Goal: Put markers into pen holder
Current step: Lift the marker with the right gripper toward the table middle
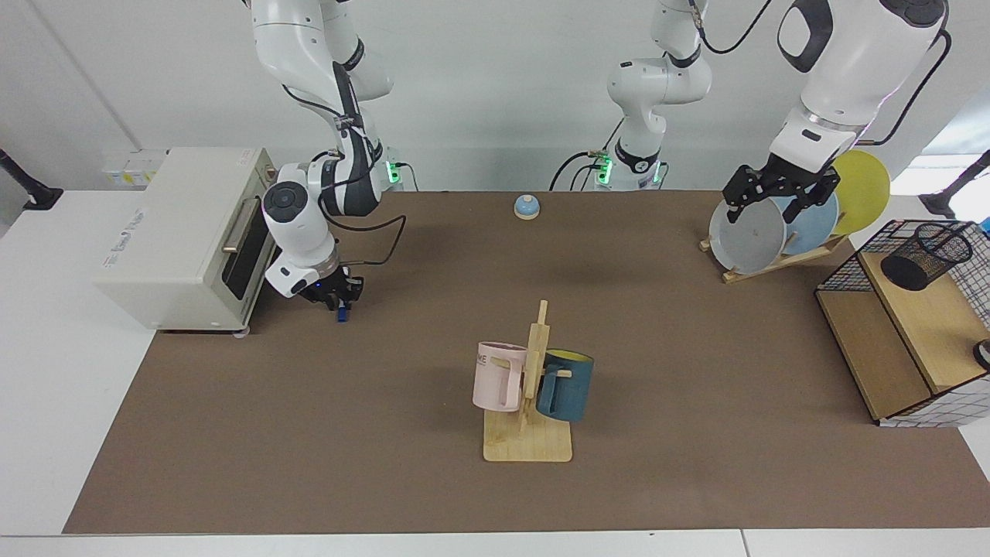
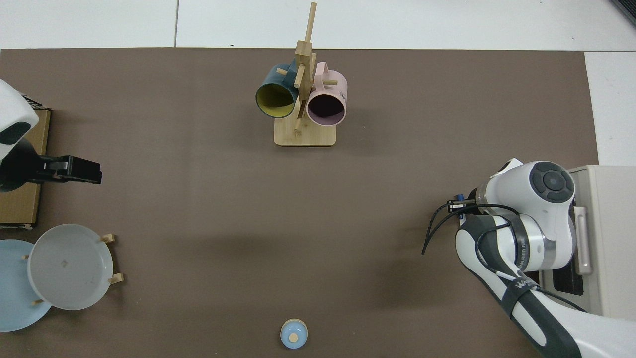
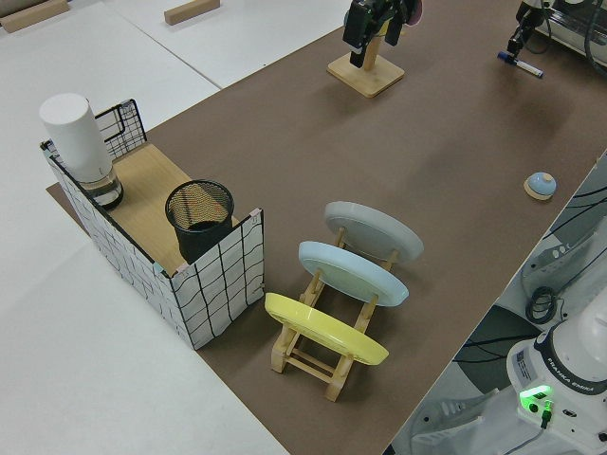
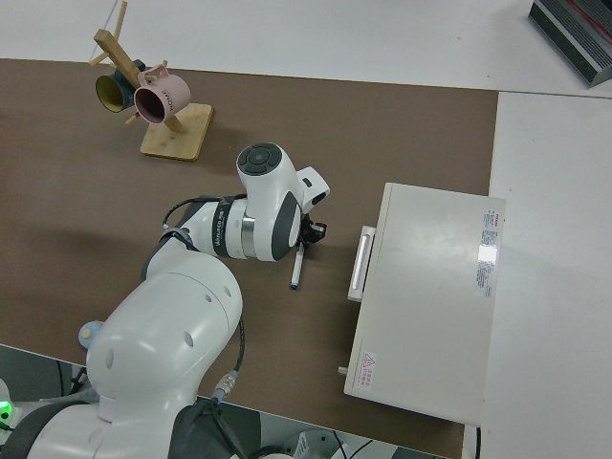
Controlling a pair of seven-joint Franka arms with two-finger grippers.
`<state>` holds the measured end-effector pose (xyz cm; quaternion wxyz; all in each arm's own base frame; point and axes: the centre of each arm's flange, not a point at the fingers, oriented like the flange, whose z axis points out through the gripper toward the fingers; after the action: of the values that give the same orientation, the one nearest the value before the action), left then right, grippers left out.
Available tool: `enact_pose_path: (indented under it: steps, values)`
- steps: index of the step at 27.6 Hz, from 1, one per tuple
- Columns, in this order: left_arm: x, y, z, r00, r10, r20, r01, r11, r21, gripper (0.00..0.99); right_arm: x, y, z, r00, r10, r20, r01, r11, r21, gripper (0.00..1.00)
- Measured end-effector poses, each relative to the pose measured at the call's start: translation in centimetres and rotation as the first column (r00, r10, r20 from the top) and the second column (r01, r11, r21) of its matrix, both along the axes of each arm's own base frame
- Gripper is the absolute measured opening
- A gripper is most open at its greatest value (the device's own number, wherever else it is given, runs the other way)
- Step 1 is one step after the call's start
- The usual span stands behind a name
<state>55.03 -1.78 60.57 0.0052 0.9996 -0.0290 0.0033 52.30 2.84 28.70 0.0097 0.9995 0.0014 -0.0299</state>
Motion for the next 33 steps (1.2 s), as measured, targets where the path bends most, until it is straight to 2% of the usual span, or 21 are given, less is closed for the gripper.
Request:
enact_pose_path:
  steps: [5,10,14,20,29,33]
  values:
    - [-0.1,0.0,0.0,0.999,-0.036,-0.001,0.036,0.999,0.0,0.991,0.3,-0.1,0.4,0.998,-0.069,0.011,0.069,0.998,-0.002,0.16]
    - [-0.1,0.0,-0.1,0.986,-0.167,0.0,0.167,0.986,0.001,0.991,1.2,-0.2,1.8,0.982,-0.189,0.019,0.189,0.982,-0.005,0.16]
    - [-0.1,0.0,-0.1,0.958,-0.286,-0.002,0.286,0.958,0.001,0.991,2.1,-0.1,4.4,0.957,-0.29,0.02,0.29,0.957,-0.005,0.16]
    - [-0.2,0.3,-0.3,0.898,-0.44,-0.009,0.44,0.898,-0.002,0.991,3.3,0.3,9.9,0.911,-0.411,0.045,0.411,0.912,0.012,0.16]
    - [-0.6,0.5,-0.2,0.732,-0.681,-0.015,0.681,0.732,-0.011,0.991,3.3,1.6,17.7,0.809,-0.586,0.037,0.586,0.81,0.02,0.16]
    - [-0.7,0.0,-0.2,0.615,-0.788,-0.012,0.788,0.615,-0.012,0.991,2.4,3.6,20.7,0.739,-0.673,0.048,0.671,0.74,0.038,0.16]
